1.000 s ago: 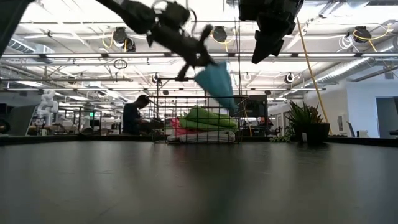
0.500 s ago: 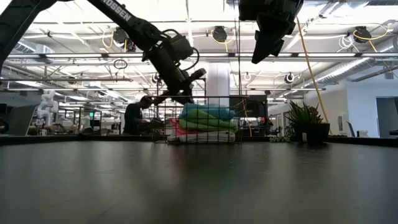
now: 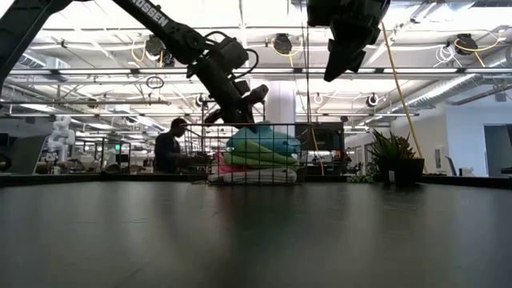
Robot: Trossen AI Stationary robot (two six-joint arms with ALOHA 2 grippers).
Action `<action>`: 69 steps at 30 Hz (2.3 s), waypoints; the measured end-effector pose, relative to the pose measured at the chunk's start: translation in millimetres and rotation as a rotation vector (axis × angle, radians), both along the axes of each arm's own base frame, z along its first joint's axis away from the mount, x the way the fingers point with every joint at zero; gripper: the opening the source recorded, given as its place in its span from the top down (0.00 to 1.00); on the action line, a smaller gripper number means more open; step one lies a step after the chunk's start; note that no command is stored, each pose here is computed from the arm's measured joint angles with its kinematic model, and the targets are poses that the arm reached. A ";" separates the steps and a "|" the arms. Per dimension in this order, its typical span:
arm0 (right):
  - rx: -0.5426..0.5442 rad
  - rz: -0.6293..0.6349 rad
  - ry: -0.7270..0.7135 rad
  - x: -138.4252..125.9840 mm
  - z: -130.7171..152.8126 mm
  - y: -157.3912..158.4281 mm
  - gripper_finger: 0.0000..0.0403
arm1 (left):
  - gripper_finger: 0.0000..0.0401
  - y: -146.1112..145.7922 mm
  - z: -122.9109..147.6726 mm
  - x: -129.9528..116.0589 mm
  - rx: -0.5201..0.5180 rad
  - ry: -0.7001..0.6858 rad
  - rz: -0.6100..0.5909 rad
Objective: Fold microfiber towels
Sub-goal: Put the blue microfiber cloth into the wire basket, then return to Home Position
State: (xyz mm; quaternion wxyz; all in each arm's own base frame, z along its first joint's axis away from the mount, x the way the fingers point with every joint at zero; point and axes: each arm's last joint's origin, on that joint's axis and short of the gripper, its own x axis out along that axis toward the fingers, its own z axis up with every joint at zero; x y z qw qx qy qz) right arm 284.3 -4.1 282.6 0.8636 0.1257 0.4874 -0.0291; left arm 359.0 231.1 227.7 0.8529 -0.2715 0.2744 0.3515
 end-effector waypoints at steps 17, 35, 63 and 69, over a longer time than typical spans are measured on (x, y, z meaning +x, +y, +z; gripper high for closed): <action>0.033 0.021 0.009 -0.6 -0.4 8.2 0.98 | 0.54 -1.0 20.9 -17.4 0.048 0.048 0.139; 0.019 0.023 -0.011 1.1 0.6 7.5 1.00 | 0.86 -37.4 7.4 -2.3 -0.140 0.089 -0.075; -0.005 0.053 -0.026 2.1 1.2 7.4 1.00 | 0.99 -76.8 48.7 -19.1 -0.109 0.151 -0.036; -0.119 0.062 -0.011 -11.2 9.6 7.1 1.00 | 0.99 -143.0 97.0 -41.2 0.035 0.173 -0.117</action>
